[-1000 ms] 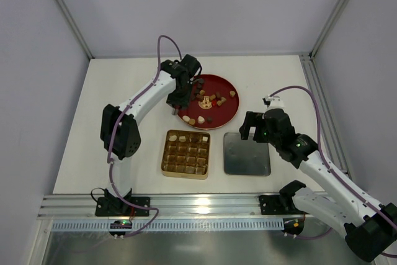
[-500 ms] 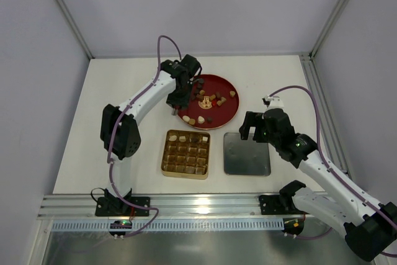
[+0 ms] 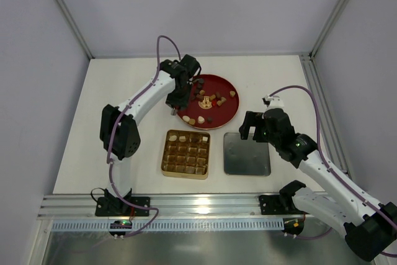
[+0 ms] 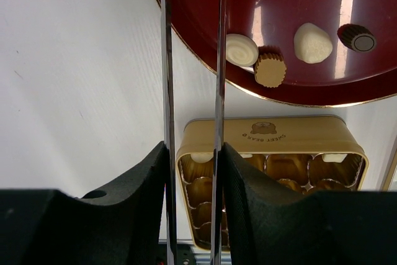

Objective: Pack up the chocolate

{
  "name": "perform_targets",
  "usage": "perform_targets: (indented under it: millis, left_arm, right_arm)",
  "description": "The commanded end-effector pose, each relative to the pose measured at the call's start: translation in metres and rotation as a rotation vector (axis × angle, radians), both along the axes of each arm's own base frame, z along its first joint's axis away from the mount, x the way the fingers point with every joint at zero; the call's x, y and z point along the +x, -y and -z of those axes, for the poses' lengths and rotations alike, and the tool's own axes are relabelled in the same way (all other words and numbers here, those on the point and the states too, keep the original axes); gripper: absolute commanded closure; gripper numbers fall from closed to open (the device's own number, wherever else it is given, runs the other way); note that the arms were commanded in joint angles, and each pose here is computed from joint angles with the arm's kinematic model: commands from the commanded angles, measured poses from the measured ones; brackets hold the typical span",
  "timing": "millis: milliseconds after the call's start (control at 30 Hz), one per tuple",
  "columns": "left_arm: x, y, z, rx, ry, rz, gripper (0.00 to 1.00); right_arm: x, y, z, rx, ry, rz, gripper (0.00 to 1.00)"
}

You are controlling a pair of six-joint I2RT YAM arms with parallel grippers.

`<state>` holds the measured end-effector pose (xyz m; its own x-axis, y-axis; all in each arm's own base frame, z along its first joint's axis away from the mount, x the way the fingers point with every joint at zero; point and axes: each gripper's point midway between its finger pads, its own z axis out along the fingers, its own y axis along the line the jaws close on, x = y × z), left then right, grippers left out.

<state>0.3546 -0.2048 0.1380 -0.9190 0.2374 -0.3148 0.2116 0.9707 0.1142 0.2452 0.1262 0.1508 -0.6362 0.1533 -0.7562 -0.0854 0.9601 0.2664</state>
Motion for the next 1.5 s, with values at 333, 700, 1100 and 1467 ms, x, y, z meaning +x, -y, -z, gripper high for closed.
perform_targets:
  millis: [333,700,1100,1467]
  left_arm:
    - [0.002,-0.002,-0.014,-0.024,0.022,-0.008,0.66]
    - [0.011,0.0,-0.034,-0.036,0.067,-0.001,0.74]
    - [0.008,0.001,-0.063,-0.076,0.115,-0.002,0.75]
    - [-0.016,0.0,-0.086,-0.161,0.13,-0.006,0.75]
  right_arm:
    - [0.009,-0.004,-0.014,0.026,0.045,0.003,0.0]
    - [0.009,-0.003,-0.015,0.021,0.048,0.006,0.0]
    - [0.01,-0.004,-0.014,0.026,0.046,0.004,0.0]
    - [0.013,-0.007,-0.014,0.027,0.045,-0.001,0.0]
